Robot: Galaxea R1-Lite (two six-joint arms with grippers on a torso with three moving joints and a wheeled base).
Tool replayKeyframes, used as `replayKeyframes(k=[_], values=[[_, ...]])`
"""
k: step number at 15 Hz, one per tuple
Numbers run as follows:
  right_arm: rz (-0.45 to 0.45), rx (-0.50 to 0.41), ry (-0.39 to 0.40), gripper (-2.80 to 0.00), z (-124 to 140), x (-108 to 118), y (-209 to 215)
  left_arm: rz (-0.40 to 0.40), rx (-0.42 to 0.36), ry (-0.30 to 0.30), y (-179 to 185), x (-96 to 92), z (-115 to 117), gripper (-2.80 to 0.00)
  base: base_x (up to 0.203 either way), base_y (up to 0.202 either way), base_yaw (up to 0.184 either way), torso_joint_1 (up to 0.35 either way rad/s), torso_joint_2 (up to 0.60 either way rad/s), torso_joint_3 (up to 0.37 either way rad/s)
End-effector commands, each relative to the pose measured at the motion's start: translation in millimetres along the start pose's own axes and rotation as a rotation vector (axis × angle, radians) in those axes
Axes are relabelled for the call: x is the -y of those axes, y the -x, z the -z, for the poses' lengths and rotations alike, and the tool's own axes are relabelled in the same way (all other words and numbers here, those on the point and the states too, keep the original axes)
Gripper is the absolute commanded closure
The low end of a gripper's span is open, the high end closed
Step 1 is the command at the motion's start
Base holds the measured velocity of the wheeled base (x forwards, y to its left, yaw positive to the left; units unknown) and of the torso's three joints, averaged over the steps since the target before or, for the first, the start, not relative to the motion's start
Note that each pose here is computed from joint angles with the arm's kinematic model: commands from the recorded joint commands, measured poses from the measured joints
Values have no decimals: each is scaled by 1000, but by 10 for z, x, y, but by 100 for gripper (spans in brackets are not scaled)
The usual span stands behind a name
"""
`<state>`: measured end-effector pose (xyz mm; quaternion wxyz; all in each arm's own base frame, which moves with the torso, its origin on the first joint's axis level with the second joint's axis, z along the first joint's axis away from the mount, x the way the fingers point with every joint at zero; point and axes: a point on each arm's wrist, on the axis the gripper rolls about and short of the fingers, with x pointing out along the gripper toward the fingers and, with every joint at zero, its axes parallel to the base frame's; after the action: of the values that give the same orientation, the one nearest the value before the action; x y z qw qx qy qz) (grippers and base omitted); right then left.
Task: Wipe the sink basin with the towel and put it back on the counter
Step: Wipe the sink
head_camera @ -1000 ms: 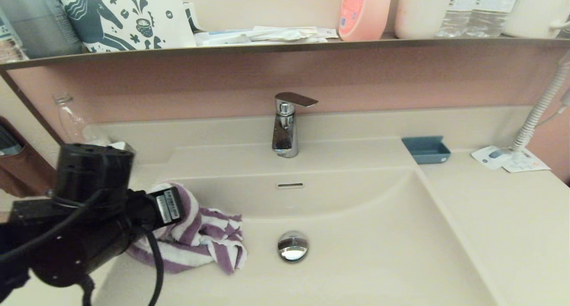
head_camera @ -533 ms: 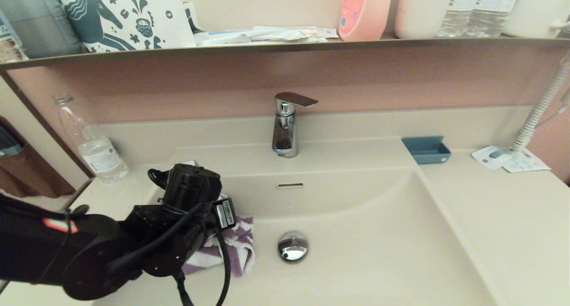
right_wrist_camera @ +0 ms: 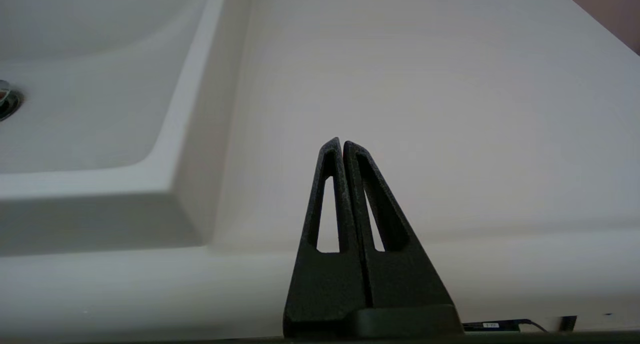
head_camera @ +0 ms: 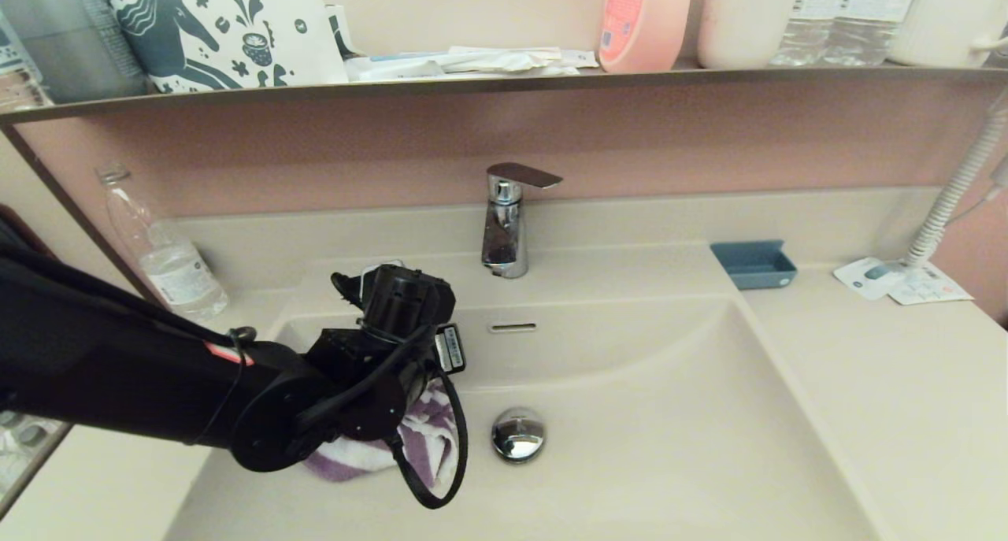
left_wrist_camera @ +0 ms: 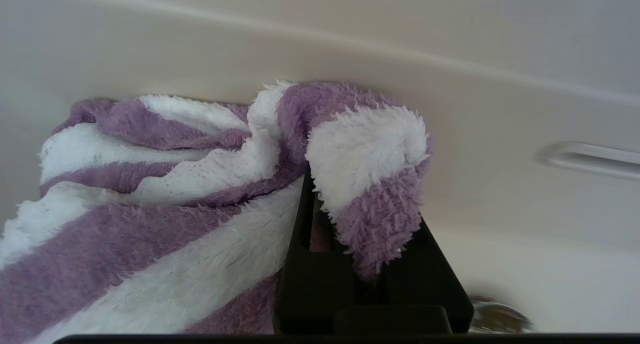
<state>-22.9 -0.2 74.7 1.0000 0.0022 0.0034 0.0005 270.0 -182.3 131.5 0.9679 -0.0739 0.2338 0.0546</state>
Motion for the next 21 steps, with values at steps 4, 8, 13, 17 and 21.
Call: replayKeyframes(k=[4,8,13,17,21], values=[[0,-1,0,0,0,0,-1,57,9,-40,132,399,-42,0,0,0,0,0,0,0],[0,-1,0,0,0,0,-1,59,-1,-80,110,570,136,0,0,0,0,0,0,0],[0,-1,0,0,0,0,-1,62,12,-88,125,657,134,0,0,0,0,0,0,0],[0,-1,0,0,0,0,-1,-23,-22,-93,56,312,121,0,0,0,0,0,0,0],[0,-1,0,0,0,0,-1,-98,-33,-39,-31,-206,-113,0,0,0,0,0,0,0]])
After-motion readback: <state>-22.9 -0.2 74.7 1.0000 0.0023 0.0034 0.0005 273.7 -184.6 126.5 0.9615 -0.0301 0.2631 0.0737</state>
